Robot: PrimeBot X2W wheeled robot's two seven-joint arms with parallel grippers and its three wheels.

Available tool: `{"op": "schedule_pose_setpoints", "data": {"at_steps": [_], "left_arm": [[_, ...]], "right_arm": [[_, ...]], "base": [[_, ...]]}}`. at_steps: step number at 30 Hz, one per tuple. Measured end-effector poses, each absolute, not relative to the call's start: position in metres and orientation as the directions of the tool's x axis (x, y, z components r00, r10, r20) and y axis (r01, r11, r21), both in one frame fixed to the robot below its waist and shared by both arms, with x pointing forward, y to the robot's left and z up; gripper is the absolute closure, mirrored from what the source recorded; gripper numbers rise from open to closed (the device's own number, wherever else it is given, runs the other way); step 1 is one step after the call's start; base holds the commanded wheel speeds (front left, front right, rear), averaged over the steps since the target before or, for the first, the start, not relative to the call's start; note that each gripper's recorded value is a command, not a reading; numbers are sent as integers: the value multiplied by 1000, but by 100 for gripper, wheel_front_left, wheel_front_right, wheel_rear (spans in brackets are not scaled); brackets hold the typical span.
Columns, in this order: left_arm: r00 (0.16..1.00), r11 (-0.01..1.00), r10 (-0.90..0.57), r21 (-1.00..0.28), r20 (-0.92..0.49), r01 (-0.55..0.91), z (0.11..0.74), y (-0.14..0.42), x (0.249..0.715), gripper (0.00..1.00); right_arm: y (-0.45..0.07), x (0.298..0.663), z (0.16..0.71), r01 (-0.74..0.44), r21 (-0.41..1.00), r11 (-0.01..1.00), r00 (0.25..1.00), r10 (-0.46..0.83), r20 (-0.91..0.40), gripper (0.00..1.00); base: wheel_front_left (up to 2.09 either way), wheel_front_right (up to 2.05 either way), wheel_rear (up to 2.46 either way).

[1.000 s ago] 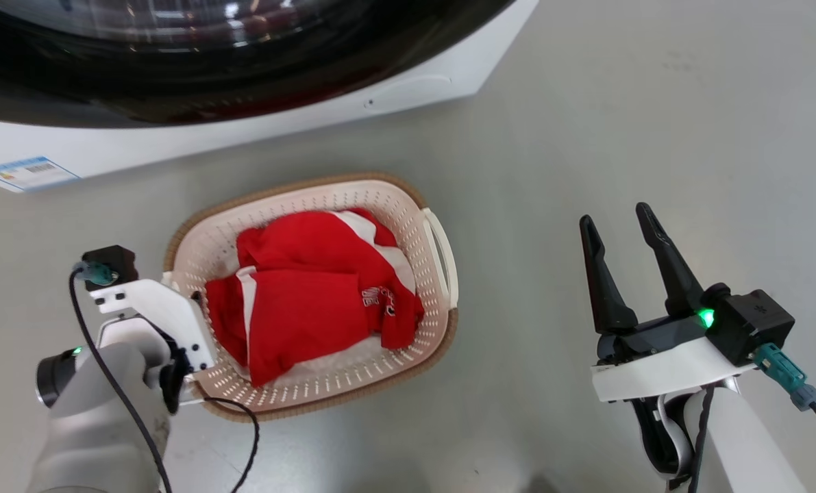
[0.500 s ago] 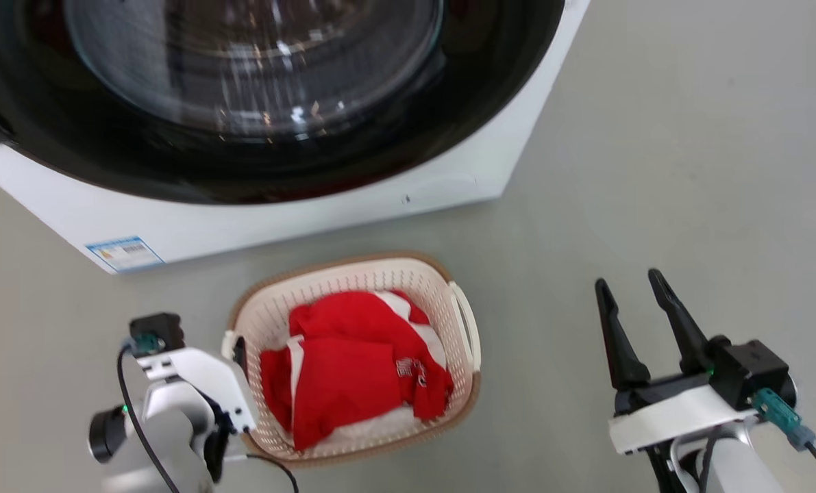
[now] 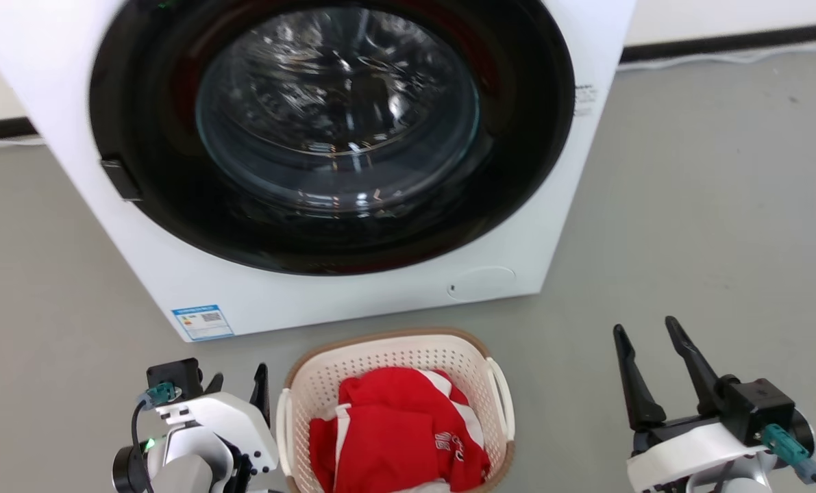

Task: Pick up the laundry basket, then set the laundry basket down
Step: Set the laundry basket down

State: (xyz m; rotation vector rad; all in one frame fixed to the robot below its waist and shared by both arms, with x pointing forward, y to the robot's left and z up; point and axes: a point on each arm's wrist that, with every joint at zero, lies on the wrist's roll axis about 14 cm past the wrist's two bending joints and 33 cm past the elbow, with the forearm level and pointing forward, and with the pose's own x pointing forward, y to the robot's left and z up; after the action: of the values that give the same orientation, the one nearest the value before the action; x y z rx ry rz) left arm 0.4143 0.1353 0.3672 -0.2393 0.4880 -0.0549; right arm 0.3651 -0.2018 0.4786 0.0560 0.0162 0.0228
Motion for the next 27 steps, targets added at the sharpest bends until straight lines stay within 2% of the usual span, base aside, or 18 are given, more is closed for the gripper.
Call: {"op": "schedule_pose_setpoints", "data": {"at_steps": [6,17,27], "left_arm": [[944,967,-72,-253,-322,-12,403,150,408,0],[985,972,37,-222,-167,-74,439,188,376,0],[987,967,104,-220,-120,-129,448,208,346,0]], "right_arm": [[-197,360,482,-44,44,998,999,44,-4,0],[-186,356,488,-76,48,996,997,75,14,0],[-183,346,484,-77,50,996,997,77,6,0]], "base": [[0,0,0],[0,0,0],[0,0,0]]}}
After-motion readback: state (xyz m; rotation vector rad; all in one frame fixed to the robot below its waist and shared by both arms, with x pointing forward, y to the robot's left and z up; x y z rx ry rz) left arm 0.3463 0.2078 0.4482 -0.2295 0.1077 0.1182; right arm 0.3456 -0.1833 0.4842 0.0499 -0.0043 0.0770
